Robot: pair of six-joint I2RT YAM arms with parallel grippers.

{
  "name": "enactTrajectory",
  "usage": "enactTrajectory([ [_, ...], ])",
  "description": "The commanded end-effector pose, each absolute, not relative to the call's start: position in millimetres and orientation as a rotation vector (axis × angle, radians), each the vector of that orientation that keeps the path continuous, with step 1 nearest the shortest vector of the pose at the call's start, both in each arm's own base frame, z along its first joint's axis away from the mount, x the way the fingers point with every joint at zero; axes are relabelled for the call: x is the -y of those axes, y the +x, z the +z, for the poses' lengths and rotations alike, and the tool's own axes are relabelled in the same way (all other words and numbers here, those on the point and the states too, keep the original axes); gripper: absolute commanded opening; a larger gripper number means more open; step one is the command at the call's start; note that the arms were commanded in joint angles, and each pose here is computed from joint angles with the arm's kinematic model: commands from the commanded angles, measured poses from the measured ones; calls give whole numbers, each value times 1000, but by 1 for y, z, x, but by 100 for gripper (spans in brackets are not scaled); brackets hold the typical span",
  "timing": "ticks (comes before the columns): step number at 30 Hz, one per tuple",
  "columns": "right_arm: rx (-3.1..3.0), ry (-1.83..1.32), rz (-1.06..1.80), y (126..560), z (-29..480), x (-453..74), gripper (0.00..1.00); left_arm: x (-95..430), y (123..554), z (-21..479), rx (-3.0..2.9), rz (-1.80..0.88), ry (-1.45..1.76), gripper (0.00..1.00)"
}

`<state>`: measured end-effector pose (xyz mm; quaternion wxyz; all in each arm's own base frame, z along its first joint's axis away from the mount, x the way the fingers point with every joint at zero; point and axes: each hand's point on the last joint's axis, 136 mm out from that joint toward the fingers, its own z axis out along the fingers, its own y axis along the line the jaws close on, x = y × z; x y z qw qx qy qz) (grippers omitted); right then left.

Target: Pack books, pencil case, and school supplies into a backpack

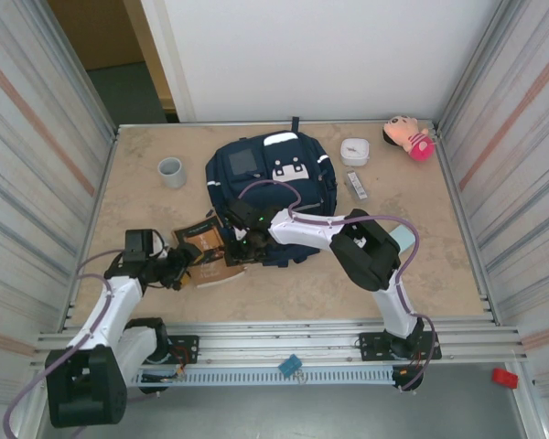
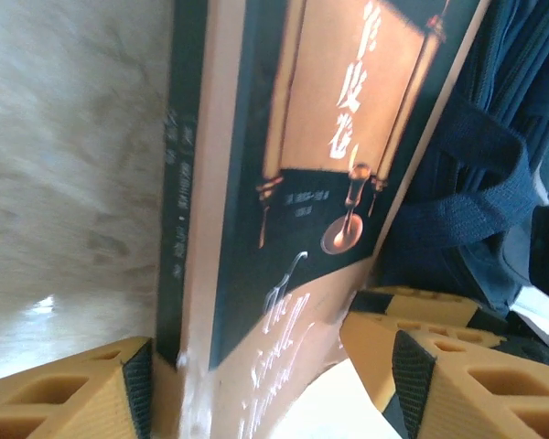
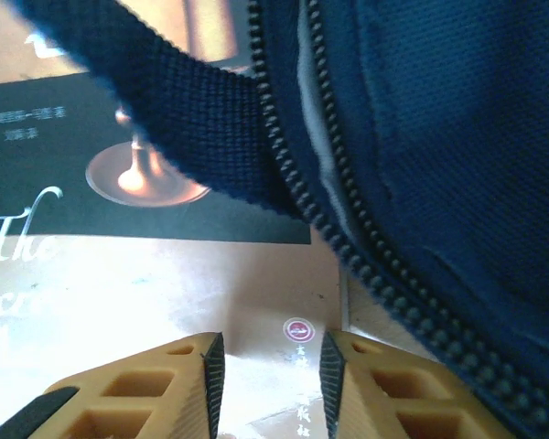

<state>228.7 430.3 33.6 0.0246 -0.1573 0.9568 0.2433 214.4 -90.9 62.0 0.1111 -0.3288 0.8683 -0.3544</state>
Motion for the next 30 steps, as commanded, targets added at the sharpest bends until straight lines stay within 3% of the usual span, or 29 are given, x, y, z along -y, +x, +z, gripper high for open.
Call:
enactTrajectory([
  [1, -3036, -466, 696, 217, 2, -421, 34, 123, 228, 89, -2507, -1258, -795, 69],
  [4, -3034, -458, 720, 217, 3, -423, 33, 130, 234, 90, -2524, -1244, -759, 68],
  [6, -3034, -452, 728, 218, 3, -423, 33, 129, 234, 86, -2546, -1209, -769, 61],
  [11, -2992, -426, 764, 224, 16, -422, 36, 112, 227, 76, -2609, -1018, -812, 17],
  [15, -2899, -405, 881, 233, 49, -426, 44, 91, 219, 85, -2624, -807, -784, 3],
  [23, -2577, -358, 1041, 252, 165, -409, 43, 102, 239, 192, -2369, -855, -412, 0],
  [30, -2167, -322, 1045, 262, 264, -344, 49, 174, 242, 316, -1931, -1174, 238, 1],
])
